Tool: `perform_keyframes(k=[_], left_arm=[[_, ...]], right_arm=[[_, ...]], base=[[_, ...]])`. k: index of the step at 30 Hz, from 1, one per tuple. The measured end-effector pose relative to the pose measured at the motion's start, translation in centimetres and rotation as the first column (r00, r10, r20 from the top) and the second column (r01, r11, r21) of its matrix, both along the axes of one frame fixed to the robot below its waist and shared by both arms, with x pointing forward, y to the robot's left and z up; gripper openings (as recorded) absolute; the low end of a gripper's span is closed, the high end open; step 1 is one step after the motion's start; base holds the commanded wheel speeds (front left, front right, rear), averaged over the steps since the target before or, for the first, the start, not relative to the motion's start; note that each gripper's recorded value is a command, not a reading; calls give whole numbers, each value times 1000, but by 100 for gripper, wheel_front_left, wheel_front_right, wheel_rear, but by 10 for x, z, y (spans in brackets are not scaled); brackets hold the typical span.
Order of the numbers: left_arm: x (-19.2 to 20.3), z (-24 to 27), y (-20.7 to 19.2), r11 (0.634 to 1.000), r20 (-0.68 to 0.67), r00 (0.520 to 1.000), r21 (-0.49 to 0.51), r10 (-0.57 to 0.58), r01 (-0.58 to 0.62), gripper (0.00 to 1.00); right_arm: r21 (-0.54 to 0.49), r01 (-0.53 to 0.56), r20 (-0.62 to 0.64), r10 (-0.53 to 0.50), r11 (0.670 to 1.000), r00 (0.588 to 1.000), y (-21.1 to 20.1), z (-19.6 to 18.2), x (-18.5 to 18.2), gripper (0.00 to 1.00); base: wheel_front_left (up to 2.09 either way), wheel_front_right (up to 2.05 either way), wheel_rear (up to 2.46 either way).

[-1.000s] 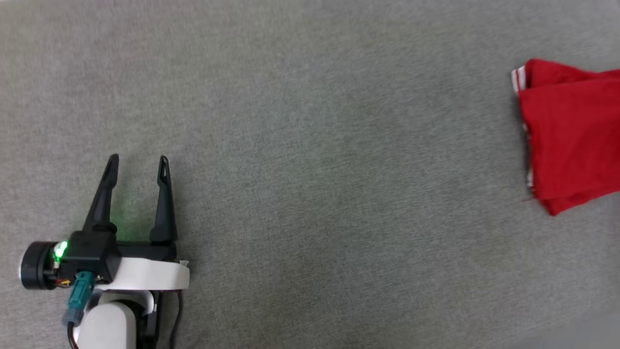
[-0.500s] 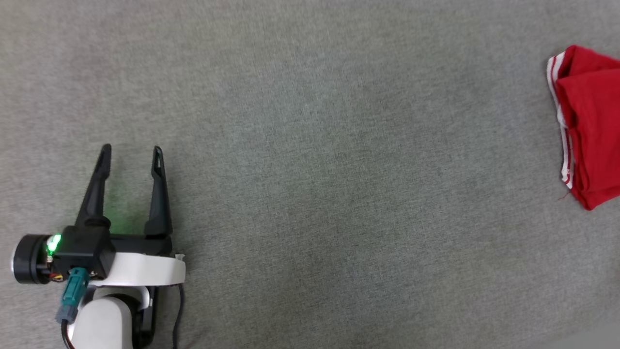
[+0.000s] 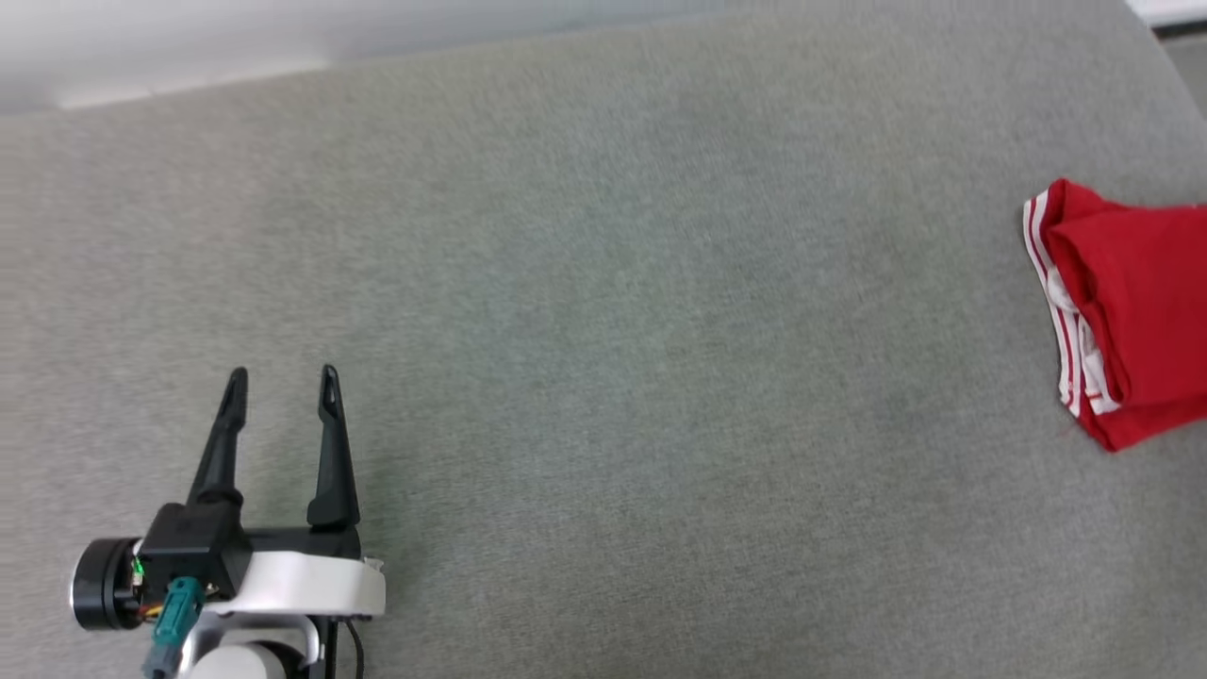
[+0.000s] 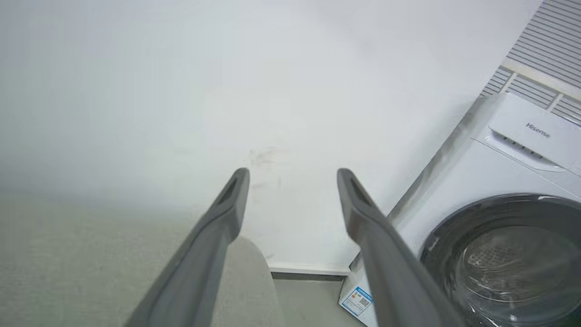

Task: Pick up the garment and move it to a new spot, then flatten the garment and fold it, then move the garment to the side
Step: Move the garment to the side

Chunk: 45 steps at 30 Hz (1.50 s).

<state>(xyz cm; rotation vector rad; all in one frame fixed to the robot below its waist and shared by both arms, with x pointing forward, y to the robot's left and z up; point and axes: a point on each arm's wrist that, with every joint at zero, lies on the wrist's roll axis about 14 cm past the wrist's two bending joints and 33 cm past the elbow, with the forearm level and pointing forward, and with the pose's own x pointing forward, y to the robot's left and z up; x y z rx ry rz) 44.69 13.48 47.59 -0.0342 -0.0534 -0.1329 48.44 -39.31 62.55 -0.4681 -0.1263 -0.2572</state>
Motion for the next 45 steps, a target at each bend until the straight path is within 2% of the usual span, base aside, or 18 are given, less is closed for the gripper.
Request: perform_keyframes(k=[2, 7, 14, 18, 23, 27, 40, 45], left_arm=[[-7, 6, 5, 1000, 8, 1000, -1, 15, -15, 100], [-23, 19, 19, 998, 29, 998, -3, 59, -59, 100], [-43, 32, 34, 995, 52, 993, -4, 104, -104, 100], [-54, 36, 40, 992, 58, 991, -1, 123, -123, 100], [-65, 40, 48, 989, 65, 987, 2, 147, -147, 100], [-72, 40, 51, 987, 64, 985, 3, 158, -158, 100], [-94, 32, 52, 986, 34, 985, 1, 168, -168, 100], [-101, 29, 52, 986, 24, 986, 0, 166, -166, 100]], right_arm=[[-1, -56, 83, 56, 998, 995, 23, 8, -5, 100], [56, -198, 188, 185, 979, 965, 88, 6, -15, 100], [188, -358, 224, 315, 915, 922, 166, -17, -35, 100], [271, -396, 202, 350, 877, 915, 195, -39, -52, 100], [361, -402, 175, 362, 842, 916, 210, -60, -68, 100], [413, -386, 140, 361, 825, 922, 215, -78, -83, 100], [520, -321, 96, 319, 792, 943, 209, -106, -119, 100], [527, -314, 92, 314, 790, 945, 207, -108, -126, 100]], base=[[0, 0, 0], [0, 0, 0], [0, 0, 0], [0, 0, 0], [0, 0, 0], [0, 0, 0], [0, 0, 0], [0, 0, 0]])
